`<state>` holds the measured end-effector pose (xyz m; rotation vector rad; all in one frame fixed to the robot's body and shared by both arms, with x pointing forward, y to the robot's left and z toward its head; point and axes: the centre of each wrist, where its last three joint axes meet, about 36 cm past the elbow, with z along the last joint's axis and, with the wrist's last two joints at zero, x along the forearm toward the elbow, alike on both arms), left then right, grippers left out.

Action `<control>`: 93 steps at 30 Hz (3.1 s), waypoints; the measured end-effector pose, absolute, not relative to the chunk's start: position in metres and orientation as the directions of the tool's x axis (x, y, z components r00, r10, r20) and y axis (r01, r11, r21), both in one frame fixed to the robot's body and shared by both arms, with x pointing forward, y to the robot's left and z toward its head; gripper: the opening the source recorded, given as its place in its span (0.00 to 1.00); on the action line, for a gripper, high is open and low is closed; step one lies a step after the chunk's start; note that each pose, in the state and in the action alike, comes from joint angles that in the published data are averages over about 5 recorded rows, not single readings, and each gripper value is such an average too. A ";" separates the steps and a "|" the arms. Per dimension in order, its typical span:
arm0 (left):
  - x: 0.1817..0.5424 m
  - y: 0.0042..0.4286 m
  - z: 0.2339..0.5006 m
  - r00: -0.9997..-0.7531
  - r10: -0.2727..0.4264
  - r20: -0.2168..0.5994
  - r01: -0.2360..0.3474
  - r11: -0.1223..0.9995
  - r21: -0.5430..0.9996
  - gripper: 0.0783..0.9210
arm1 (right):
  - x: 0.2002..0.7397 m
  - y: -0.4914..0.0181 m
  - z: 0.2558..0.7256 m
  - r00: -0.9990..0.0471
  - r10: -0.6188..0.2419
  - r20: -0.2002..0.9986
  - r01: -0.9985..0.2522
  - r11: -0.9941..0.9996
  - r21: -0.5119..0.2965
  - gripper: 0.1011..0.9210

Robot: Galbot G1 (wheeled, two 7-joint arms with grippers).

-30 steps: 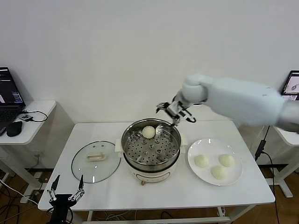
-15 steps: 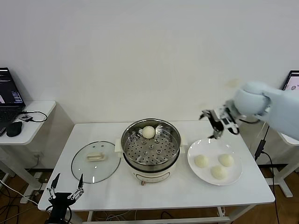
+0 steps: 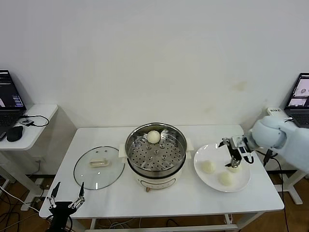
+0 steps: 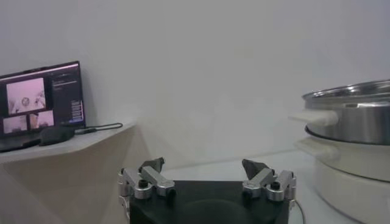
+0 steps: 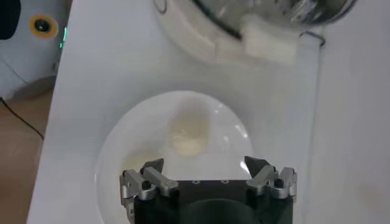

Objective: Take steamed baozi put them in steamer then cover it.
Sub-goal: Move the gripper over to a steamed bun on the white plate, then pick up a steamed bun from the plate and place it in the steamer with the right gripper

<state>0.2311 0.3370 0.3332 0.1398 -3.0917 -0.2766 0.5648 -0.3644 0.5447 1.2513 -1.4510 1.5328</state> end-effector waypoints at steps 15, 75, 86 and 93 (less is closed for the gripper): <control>0.231 0.344 0.333 -0.993 -0.112 0.026 -0.105 0.976 0.189 0.88 | 0.590 -0.351 0.476 -0.274 -0.128 0.953 -0.946 -0.140 -0.291 0.88; 0.239 0.347 0.336 -0.994 -0.109 0.006 -0.106 0.977 0.183 0.88 | 0.625 -0.322 0.601 -0.389 -0.172 0.905 -0.901 -0.132 -0.413 0.62; 0.242 0.349 0.338 -0.995 -0.103 0.000 -0.101 0.978 0.183 0.88 | 0.624 -0.247 0.693 -0.435 -0.293 0.852 -0.854 -0.165 -0.493 0.64; 0.240 0.350 0.338 -0.994 -0.113 -0.001 -0.112 0.977 0.181 0.88 | 0.625 -0.183 0.695 -0.395 -0.350 0.849 -0.864 -0.174 -0.473 0.64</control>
